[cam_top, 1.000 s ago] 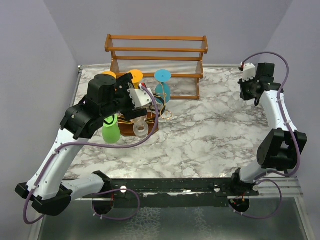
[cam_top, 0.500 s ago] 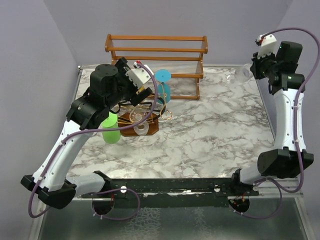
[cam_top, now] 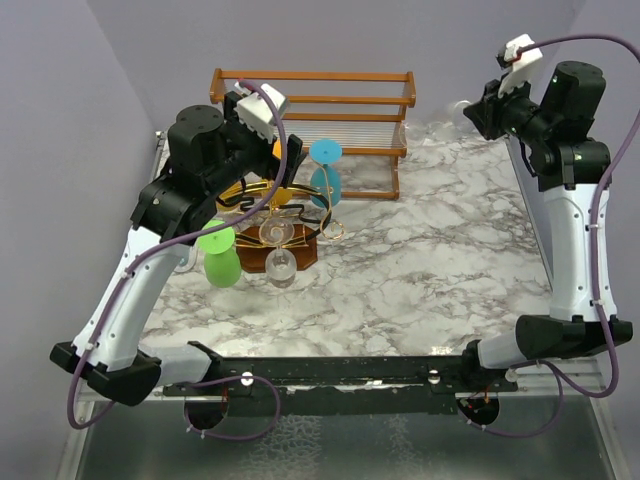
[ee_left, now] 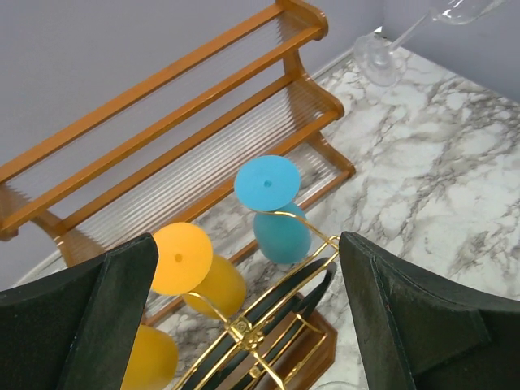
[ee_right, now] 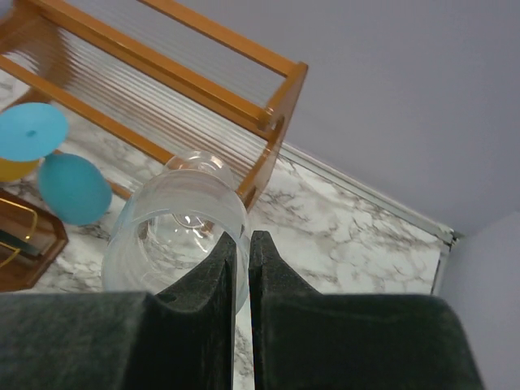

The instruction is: Place the wine glass upside down on the wine glass rack

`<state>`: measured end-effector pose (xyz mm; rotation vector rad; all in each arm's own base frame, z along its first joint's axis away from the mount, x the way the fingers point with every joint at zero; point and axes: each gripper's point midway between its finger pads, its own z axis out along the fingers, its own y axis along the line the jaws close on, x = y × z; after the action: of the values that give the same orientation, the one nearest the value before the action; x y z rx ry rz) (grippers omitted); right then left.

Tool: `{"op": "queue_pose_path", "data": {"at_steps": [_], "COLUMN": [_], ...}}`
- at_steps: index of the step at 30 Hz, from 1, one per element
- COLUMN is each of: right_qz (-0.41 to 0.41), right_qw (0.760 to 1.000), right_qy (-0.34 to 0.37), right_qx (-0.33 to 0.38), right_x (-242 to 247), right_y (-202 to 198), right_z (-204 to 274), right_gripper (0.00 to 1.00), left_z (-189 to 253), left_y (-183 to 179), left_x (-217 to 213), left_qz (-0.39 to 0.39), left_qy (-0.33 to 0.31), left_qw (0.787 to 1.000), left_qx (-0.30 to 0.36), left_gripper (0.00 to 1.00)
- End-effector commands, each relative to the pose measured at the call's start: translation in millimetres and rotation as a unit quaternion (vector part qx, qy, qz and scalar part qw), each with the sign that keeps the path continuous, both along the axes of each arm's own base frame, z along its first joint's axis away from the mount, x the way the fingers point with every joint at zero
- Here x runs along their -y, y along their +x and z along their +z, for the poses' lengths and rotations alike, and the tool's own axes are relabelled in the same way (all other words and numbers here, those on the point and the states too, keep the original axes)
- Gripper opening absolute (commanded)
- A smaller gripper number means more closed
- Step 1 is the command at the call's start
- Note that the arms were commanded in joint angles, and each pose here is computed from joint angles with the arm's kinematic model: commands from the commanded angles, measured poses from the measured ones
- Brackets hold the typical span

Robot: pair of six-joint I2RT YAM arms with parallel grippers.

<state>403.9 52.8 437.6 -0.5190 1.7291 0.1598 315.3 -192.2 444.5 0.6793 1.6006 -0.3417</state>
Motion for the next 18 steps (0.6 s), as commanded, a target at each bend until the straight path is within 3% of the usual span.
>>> {"op": "queue_pose_path", "data": {"at_steps": [1, 8, 18], "right_qz": [0.077, 0.178, 0.256], "right_qw": [0.992, 0.975, 0.951], "right_qy": [0.048, 0.094, 0.14], "right_qx": [0.086, 0.099, 0.1], "right_x": [-36, -73, -99], "right_y": [-18, -39, -70], "right_z": [64, 87, 94], "right_gripper": [0.01, 0.01, 0.01], "left_z": [23, 33, 25], "left_y": [-4, 5, 7], "left_x": [26, 49, 75], "left_qz": [-0.043, -0.067, -0.144], "left_qy": [-0.085, -0.173, -0.286], "left_qw": [0.995, 0.979, 0.926], "left_qx": [-0.02, -0.08, -0.2], "left_gripper": [0.95, 0.9, 0.8]}}
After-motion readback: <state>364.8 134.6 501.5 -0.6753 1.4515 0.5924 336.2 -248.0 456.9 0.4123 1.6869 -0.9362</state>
